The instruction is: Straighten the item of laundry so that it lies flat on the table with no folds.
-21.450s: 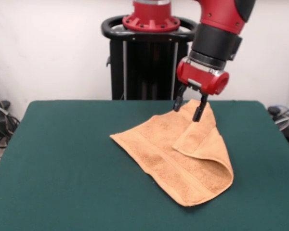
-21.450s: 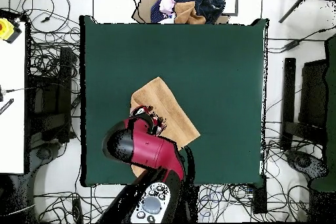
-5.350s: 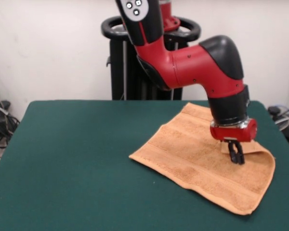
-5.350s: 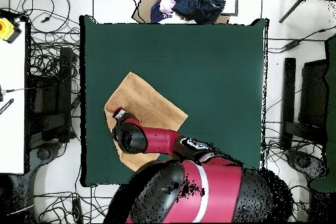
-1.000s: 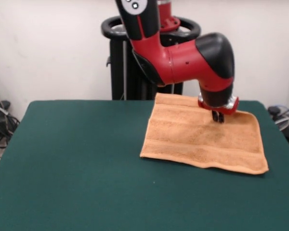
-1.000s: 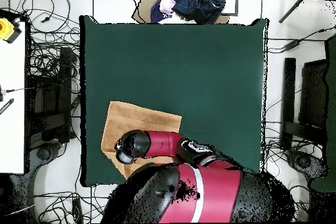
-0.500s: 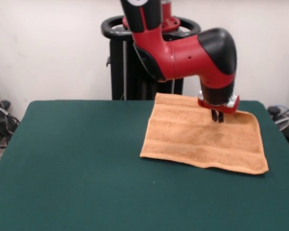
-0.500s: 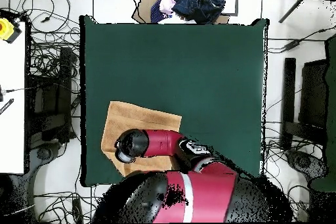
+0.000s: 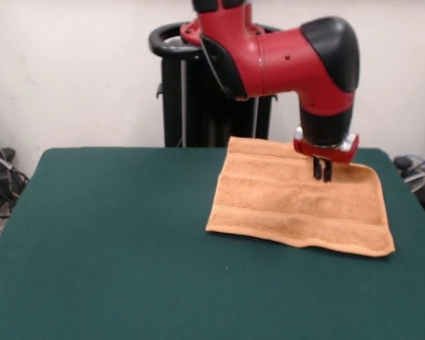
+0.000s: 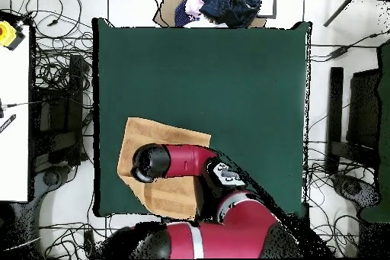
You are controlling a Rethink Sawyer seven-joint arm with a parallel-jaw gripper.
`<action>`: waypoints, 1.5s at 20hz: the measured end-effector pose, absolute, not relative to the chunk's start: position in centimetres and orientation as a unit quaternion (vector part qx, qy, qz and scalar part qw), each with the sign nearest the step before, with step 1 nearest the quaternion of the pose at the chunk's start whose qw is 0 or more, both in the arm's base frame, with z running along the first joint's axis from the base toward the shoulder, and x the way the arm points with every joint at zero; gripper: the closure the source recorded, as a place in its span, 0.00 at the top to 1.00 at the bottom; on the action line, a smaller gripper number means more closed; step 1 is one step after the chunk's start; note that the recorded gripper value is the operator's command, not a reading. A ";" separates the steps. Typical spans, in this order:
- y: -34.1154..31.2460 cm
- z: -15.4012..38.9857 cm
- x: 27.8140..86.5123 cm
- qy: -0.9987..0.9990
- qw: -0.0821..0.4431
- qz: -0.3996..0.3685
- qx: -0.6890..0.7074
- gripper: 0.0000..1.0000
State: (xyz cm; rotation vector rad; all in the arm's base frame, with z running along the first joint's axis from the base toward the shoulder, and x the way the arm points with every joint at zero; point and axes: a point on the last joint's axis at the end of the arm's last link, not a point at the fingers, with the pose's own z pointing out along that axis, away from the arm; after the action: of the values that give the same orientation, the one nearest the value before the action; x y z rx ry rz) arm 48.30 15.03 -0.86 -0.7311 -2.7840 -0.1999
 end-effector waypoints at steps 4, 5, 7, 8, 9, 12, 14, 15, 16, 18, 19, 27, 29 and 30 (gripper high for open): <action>13.8 -0.1 49.9 -0.958 0.107 -0.058 -0.259 0.00; 13.6 0.1 50.4 -0.958 0.102 -0.056 -0.261 0.00; 13.1 0.5 51.4 -0.958 0.093 -0.051 -0.266 0.00; 13.0 0.6 51.7 -0.958 0.091 -0.050 -0.267 0.00; 12.8 0.7 52.0 -0.958 0.088 -0.049 -0.269 0.00; 12.2 1.2 53.3 -0.957 0.080 -0.048 -0.276 0.00; 12.1 1.4 53.9 -0.956 0.076 -0.048 -0.278 0.00; 12.0 1.5 54.1 -0.956 0.073 -0.048 -0.279 0.00; 11.9 1.6 54.3 -0.956 0.072 -0.048 -0.280 0.00; 11.8 1.8 54.8 -0.956 0.067 -0.048 -0.281 0.00; 11.7 1.9 55.0 -0.956 0.064 -0.048 -0.282 0.00; 11.2 2.3 55.6 -0.956 0.059 -0.045 -0.284 0.00; 11.2 2.4 55.6 -0.956 0.061 -0.045 -0.284 0.00; 11.2 2.5 55.6 -0.956 0.063 -0.044 -0.284 0.00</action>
State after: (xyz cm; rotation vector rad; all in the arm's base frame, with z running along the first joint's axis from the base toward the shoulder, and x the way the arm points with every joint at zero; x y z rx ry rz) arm 55.60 11.17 2.48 -0.8576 -2.8869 -0.1327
